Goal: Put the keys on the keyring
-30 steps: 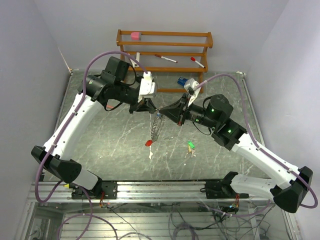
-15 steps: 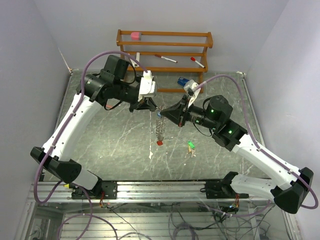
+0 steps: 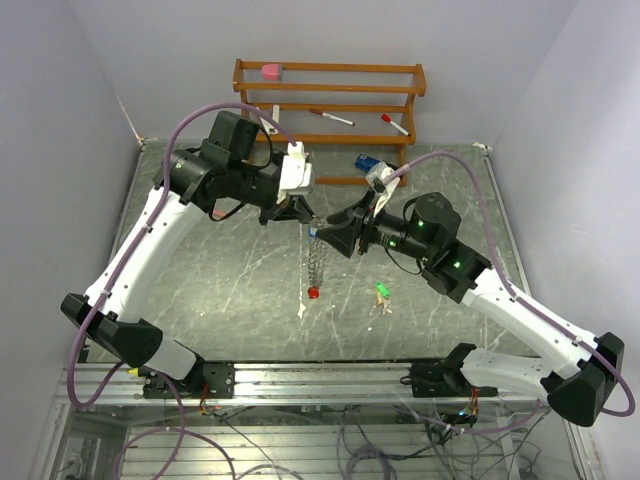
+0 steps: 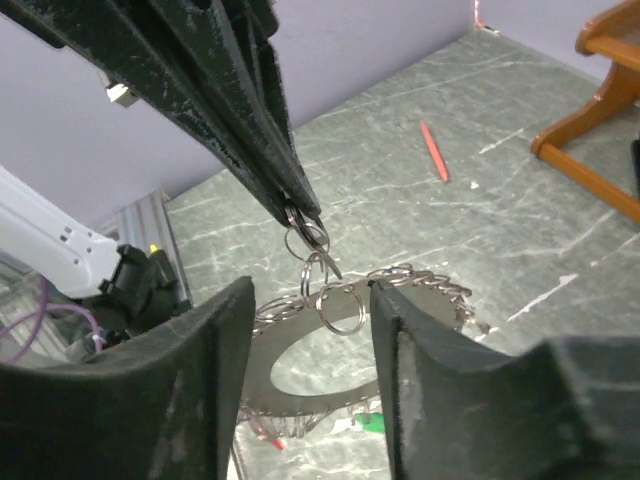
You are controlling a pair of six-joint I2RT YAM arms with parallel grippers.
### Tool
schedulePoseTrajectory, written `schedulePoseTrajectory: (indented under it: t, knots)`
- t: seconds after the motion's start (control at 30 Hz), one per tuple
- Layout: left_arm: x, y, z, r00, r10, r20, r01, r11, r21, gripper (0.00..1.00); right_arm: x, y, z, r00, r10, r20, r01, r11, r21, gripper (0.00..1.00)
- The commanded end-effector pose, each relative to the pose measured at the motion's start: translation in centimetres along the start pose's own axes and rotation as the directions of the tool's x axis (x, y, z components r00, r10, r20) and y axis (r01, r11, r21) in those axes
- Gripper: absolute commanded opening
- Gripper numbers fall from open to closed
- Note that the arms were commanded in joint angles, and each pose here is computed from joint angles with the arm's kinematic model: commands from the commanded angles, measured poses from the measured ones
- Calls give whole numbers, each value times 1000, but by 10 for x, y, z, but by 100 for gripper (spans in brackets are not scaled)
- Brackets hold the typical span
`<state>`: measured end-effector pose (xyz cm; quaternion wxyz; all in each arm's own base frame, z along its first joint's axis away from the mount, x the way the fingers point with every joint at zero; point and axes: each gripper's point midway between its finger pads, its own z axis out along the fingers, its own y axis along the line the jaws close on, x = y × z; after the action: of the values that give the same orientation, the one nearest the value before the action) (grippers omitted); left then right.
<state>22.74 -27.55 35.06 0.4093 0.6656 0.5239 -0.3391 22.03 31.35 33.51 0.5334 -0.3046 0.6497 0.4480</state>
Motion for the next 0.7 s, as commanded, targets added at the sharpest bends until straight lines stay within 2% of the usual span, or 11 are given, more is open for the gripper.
schedulePoseTrajectory:
  t: [0.0,0.1,0.2,0.4,0.57,0.67]
  knots:
    - [6,1,-2,999,32,-20,-32,999,-30,7,-17,-10,-13,998,-20,65,14,996,83,63]
    - [34,5,4,995,29,-92,-35,998,-57,7,-18,-28,-29,998,-28,56,16,980,198,71]
    - [68,19,13,987,0,-162,-21,992,-125,7,-9,-57,-48,1000,0,27,-10,930,366,81]
    - [109,39,27,975,-36,-221,-12,977,-213,7,46,-104,-68,980,160,-119,-63,814,577,84]
    - [160,46,32,940,-104,-324,34,976,-214,7,104,-124,-68,919,333,-211,-127,757,641,85]
    - [181,58,32,935,-135,-329,66,975,-212,7,119,-131,-68,907,357,-222,-131,741,658,85]
